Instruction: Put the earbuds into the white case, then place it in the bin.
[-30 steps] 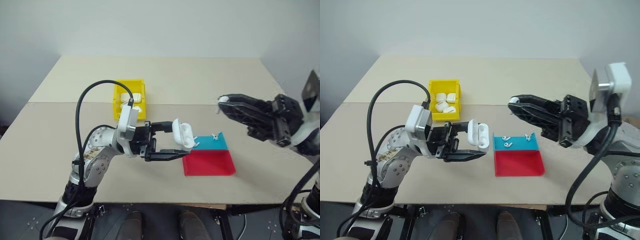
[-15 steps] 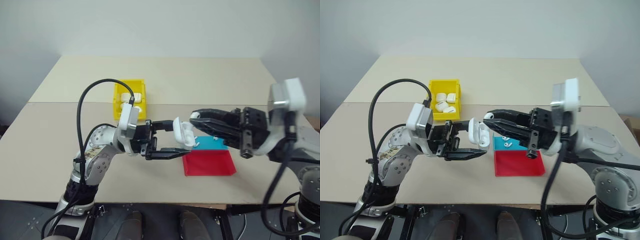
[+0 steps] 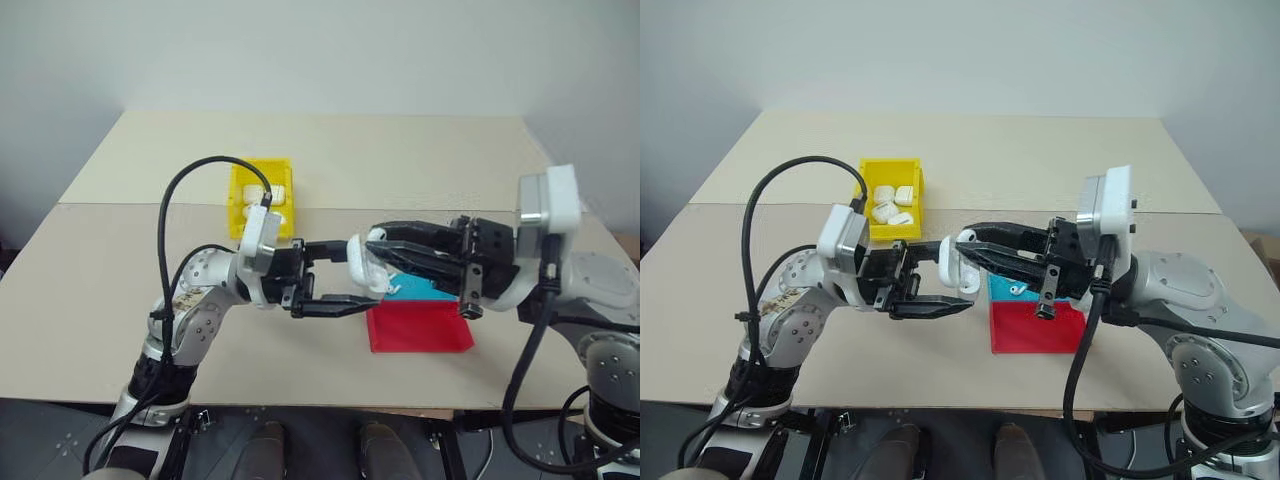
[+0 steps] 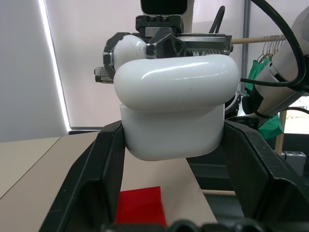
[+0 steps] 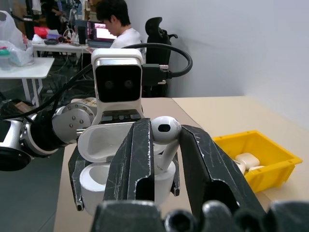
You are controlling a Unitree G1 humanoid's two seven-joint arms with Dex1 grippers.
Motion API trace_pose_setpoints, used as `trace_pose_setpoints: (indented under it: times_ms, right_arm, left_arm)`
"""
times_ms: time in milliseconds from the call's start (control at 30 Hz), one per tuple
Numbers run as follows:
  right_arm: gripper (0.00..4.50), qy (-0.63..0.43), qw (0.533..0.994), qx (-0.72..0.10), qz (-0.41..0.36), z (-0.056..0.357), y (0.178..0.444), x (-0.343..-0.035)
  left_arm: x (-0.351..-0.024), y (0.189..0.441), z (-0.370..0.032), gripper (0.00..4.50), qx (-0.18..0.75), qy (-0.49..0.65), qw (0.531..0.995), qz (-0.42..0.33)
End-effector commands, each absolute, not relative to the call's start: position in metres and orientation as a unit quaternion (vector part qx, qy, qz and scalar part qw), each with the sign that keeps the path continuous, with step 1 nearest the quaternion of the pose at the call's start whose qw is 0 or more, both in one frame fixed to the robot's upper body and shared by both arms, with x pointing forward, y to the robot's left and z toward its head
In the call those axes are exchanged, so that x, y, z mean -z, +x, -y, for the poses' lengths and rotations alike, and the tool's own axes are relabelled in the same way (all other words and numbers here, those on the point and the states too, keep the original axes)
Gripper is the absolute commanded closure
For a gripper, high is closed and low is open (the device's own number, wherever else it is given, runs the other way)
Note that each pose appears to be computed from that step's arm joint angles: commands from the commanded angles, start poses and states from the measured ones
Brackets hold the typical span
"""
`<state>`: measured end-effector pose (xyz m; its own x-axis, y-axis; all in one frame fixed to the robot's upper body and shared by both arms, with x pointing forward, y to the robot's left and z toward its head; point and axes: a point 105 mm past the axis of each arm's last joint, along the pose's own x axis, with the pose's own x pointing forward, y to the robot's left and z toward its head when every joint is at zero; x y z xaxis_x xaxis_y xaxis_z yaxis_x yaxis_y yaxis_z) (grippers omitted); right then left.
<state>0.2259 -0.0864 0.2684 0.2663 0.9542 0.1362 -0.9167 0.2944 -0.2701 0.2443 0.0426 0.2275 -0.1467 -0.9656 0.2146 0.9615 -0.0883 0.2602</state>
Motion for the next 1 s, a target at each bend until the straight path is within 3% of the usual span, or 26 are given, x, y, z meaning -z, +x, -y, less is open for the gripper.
trace_pose_setpoints:
  times_ms: [33, 300, 600, 867, 1000]
  right_arm:
    - [3.88, -0.082, 0.793, -0.587, 0.143, 0.087, 0.224, -0.268]
    - [3.88, -0.101, 0.802, -0.575, 0.128, 0.087, 0.231, -0.26]
    - [0.96, -0.107, 0.796, -0.583, 0.122, 0.092, 0.229, -0.258]
    - [0.96, -0.108, 0.805, -0.568, 0.132, 0.102, 0.237, -0.265]
    - [0.96, -0.115, 0.825, -0.533, 0.147, 0.129, 0.251, -0.283]
  left_arm:
    - [-0.238, 0.239, -0.042, 1.75, 0.742, 0.016, 0.641, 0.196]
    - [-0.241, 0.243, -0.043, 1.75, 0.74, 0.025, 0.641, 0.202]
    - [-0.242, 0.243, -0.043, 1.75, 0.736, 0.03, 0.644, 0.208]
    - [-0.242, 0.244, -0.044, 1.75, 0.733, 0.032, 0.647, 0.209]
    - [-0.242, 0.244, -0.046, 1.75, 0.729, 0.035, 0.651, 0.208]
